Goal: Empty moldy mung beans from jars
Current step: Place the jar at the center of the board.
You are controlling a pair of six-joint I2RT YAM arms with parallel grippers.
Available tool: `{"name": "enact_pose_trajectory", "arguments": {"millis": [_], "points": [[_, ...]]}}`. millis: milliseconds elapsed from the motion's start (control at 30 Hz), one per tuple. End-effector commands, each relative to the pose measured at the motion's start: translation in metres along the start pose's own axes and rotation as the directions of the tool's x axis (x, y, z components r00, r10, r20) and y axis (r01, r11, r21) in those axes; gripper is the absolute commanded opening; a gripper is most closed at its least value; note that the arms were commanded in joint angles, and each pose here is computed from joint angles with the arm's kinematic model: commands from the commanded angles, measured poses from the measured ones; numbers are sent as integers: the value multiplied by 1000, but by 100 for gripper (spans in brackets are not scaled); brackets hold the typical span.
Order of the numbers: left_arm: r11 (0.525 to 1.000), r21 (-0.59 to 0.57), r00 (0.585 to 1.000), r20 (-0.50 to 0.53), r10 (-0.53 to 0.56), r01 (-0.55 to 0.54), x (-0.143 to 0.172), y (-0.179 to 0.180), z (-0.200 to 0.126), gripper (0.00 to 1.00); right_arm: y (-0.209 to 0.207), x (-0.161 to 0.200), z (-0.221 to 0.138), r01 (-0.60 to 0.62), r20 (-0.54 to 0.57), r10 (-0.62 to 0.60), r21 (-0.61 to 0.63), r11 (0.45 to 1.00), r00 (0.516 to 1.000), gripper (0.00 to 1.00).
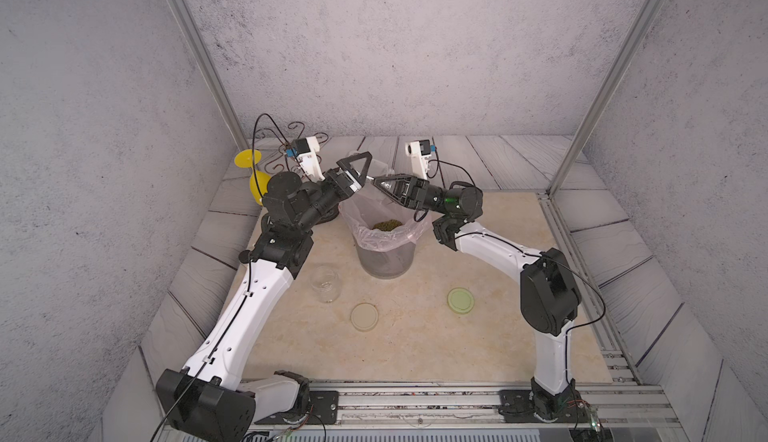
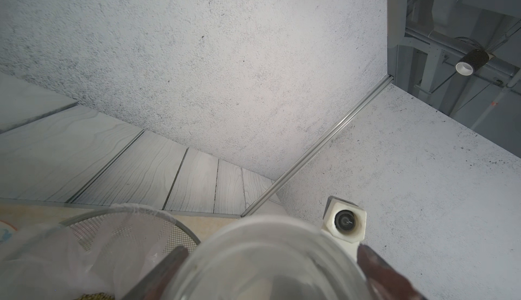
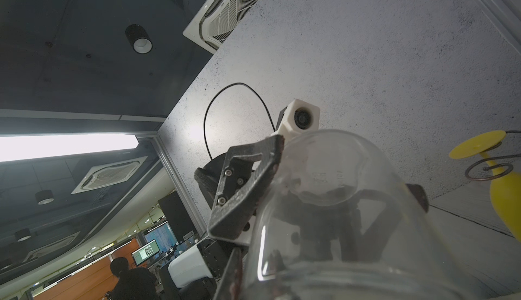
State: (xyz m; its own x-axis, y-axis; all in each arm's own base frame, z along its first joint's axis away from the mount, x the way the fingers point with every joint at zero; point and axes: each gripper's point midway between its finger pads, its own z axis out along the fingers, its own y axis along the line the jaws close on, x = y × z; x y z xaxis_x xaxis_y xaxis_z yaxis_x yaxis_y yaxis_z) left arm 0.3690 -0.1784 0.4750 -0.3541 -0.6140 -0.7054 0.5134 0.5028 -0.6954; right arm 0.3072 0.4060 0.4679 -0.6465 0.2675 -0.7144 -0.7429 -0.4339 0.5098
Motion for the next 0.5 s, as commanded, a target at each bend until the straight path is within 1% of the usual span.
{"name": "enact_pose_trajectory", "arguments": {"millis": [0, 133, 167, 200, 333, 467], "points": [[987, -31, 987, -4, 160, -160, -3, 0, -10, 93, -4, 3, 1, -31, -20, 32, 24, 999, 999, 0], [983, -55, 985, -11, 173, -173, -2, 3, -15, 94, -8, 2, -2, -38, -8, 39, 37, 999, 999, 0], [983, -64, 985, -10, 174, -175, -2, 4, -16, 97, -10, 1, -2, -38, -4, 39, 40, 998, 999, 0], [982, -72, 985, -10, 174, -175, -2, 7, -17, 98, -10, 0, -3, -37, 1, 37, 40, 999, 999, 0], [984, -88, 987, 3, 158, -157, -7, 11, -21, 98, -14, 0, -5, -45, 11, 45, 54, 998, 999, 0], [987, -80, 989, 25, 144, -142, -14, 8, -27, 98, -22, 2, -11, -52, 9, 52, 78, 996, 999, 0]]}}
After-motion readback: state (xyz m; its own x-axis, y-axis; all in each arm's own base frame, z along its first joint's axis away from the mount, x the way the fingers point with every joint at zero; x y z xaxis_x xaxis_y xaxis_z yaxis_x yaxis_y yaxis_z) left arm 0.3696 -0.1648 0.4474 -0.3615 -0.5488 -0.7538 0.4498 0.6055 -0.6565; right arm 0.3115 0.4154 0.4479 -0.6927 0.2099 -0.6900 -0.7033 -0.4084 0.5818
